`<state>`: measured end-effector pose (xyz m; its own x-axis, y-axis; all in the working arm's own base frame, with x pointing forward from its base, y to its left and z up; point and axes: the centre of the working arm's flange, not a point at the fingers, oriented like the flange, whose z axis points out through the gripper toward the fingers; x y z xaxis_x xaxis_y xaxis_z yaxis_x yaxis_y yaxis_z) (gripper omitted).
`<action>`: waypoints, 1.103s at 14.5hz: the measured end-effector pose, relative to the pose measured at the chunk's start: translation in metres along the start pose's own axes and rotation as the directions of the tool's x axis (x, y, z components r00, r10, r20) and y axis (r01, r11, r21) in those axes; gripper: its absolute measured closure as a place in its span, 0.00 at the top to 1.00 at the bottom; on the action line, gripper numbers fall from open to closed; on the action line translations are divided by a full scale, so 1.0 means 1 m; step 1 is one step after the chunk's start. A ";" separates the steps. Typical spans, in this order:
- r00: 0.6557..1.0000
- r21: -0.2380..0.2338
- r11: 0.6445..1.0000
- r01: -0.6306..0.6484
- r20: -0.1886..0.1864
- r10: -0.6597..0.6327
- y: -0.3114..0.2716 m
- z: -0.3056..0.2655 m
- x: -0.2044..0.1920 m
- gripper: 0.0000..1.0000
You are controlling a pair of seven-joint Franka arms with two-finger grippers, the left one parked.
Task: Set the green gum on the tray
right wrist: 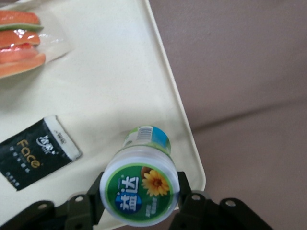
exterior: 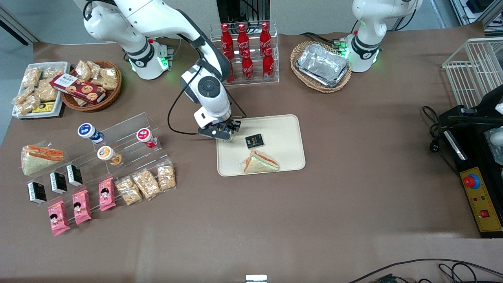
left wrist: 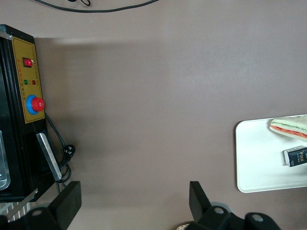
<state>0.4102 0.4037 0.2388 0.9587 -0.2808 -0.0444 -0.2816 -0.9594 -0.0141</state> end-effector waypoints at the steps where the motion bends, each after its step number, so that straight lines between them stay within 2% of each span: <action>1: 1.000 0.001 1.000 0.004 0.000 -0.004 -0.002 0.000 -0.003 0.68; 4: 1.000 0.003 1.000 0.010 0.001 -0.010 -0.004 0.002 -0.007 0.95; 5: 1.000 0.002 1.000 0.009 0.001 -0.009 -0.004 0.003 -0.007 0.99; 7: 1.000 0.010 1.000 0.006 -0.005 -0.006 -0.005 0.000 -0.003 1.00; 10: 1.000 0.053 0.999 -0.006 -0.030 0.008 -0.011 -0.033 0.009 1.00; 14: 1.000 0.014 1.000 0.006 0.011 -0.006 0.021 -0.122 0.036 1.00; 16: 0.999 0.019 0.999 0.037 0.021 -0.037 0.059 -0.175 0.066 1.00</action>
<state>0.4642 0.3242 0.4097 0.9676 -0.2440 -0.0644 -0.2465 -0.9685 -0.0345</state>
